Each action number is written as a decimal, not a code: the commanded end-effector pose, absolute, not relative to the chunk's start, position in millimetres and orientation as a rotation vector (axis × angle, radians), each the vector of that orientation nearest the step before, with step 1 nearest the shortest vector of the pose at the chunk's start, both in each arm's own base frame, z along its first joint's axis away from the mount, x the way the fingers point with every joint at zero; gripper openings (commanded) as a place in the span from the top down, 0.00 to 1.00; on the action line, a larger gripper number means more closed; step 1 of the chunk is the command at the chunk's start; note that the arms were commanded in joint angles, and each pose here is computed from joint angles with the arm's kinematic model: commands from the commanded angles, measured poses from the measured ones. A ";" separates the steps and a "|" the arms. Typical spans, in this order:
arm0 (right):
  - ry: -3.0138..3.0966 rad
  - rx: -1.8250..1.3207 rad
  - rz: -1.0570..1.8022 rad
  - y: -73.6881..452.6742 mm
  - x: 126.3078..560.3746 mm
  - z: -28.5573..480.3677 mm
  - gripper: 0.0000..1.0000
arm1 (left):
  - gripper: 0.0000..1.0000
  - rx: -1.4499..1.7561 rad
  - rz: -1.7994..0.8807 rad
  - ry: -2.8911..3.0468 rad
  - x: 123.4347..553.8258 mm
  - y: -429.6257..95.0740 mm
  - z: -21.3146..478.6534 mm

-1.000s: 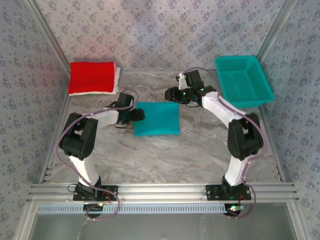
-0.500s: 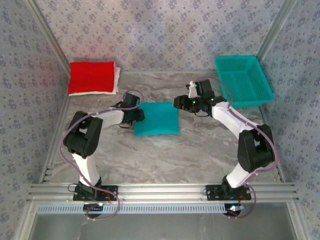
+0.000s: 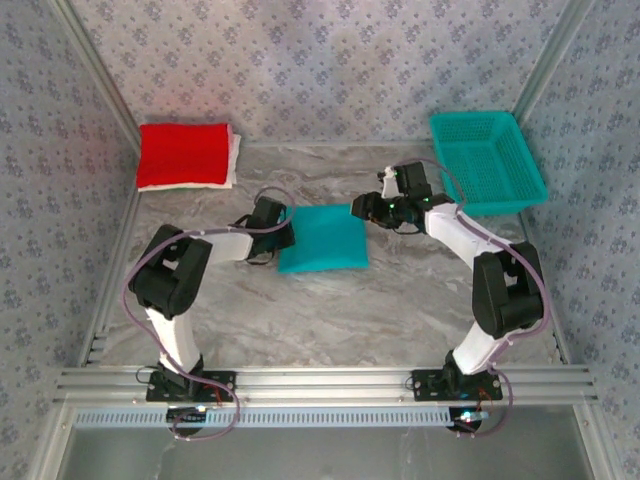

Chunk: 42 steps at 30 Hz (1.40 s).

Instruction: Fold and stack the t-shirts

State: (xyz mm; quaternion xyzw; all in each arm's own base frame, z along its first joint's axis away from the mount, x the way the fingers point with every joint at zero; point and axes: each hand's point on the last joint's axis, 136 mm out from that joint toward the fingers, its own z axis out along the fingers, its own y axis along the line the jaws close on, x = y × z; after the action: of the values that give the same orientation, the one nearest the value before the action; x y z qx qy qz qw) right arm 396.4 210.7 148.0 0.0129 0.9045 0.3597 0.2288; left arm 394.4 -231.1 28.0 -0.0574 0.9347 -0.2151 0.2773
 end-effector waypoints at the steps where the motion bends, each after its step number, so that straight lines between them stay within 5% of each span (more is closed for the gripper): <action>1: 2.517 0.072 1.008 202.8 392.9 138.7 0.51 | 1.00 -0.075 -0.700 2.565 369.7 -241.8 17.3; 12: 2.520 0.070 1.034 188.7 375.2 130.5 0.49 | 1.00 0.010 -0.607 2.455 416.6 -185.5 72.9; 19: 2.435 -0.177 0.975 220.1 354.1 138.5 0.28 | 1.00 0.219 -0.257 2.412 465.6 -157.4 124.2; 31: 2.353 -0.204 0.977 235.7 354.0 152.0 0.24 | 1.00 0.262 -0.198 2.288 554.1 -118.8 183.8; 42: 2.440 -0.245 0.915 241.6 345.3 121.8 0.19 | 1.00 0.292 -0.214 2.225 593.5 -86.7 250.9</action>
State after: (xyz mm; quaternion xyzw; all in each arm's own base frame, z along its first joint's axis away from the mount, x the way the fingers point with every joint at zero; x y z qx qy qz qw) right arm 344.4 246.5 135.4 -0.0950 0.8919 0.3545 0.2643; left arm 592.1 -86.1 232.0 0.0928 0.8970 -0.0801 0.4247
